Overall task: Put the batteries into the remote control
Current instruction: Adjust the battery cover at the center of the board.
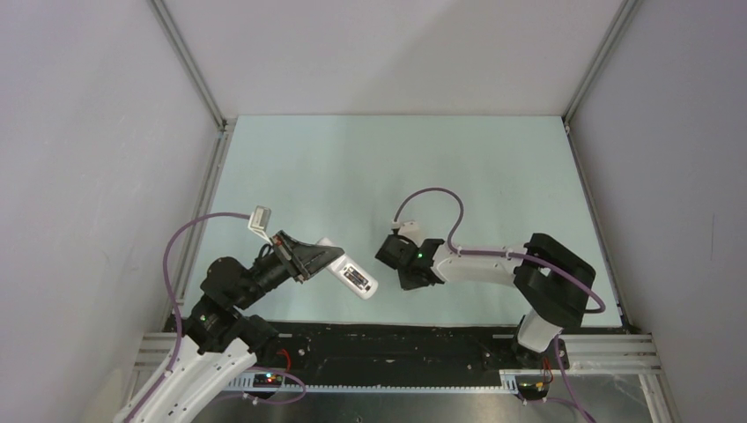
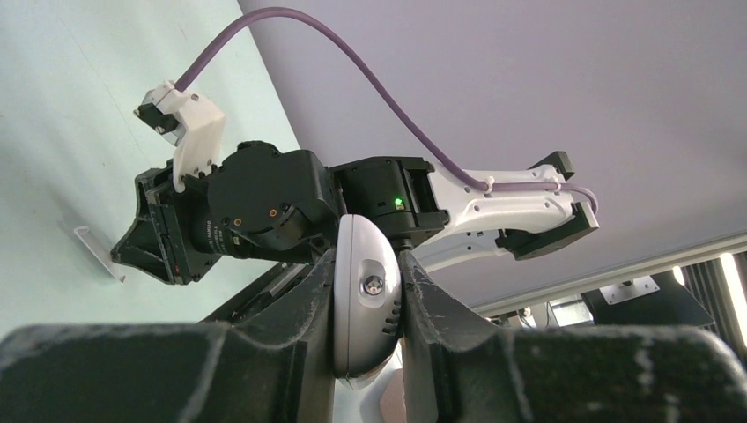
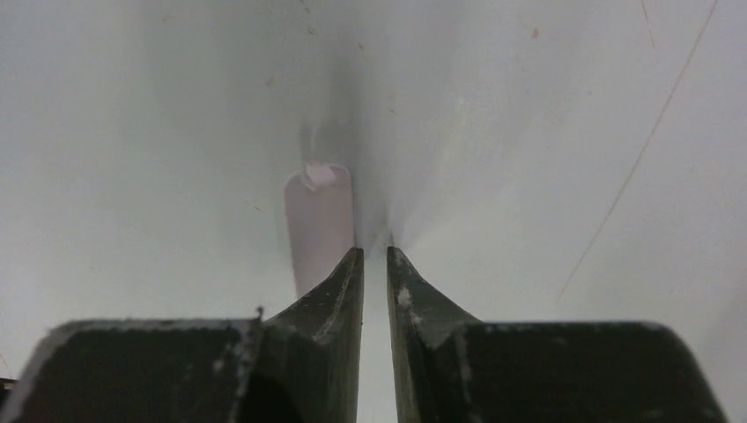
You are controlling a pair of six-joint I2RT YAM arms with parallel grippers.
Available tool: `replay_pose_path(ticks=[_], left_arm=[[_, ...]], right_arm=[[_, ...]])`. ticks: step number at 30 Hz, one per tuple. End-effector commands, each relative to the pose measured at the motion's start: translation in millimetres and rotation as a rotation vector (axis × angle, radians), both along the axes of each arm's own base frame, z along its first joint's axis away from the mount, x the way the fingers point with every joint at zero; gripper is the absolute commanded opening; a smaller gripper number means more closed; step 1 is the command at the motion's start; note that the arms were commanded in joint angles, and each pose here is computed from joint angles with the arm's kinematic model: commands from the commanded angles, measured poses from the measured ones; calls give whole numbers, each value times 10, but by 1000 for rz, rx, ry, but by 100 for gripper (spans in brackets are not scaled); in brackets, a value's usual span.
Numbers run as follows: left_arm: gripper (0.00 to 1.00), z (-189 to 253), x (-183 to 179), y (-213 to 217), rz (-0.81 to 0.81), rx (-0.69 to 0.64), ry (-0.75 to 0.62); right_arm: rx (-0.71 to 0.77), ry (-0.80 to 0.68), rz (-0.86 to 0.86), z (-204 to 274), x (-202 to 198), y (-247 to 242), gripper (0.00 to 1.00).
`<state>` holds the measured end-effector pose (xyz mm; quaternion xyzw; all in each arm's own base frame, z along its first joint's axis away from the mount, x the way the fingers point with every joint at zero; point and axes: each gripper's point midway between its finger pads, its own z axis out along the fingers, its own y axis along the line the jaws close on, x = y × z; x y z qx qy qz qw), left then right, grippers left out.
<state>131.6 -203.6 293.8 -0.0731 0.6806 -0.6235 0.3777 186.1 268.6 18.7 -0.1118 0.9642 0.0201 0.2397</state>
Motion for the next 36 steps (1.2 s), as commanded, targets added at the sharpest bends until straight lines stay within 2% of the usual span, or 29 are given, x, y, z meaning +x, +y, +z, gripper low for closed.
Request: replay_pose_path(ticks=[1,10,14,36], left_arm=[[1,164,-26,30,5,-32,-47],[1,169,-25,26,3,-31,-46],[1,167,-27,28,4,-32,-46],[1,131,-18,21,3,-28,-38]], right_arm=[[35,14,-24,89,-59,-86,22],[179,-27,-1,351,-22,99,50],[200,-15,9,327,-21,162,55],[60,-17,-79,73,14,-99,56]])
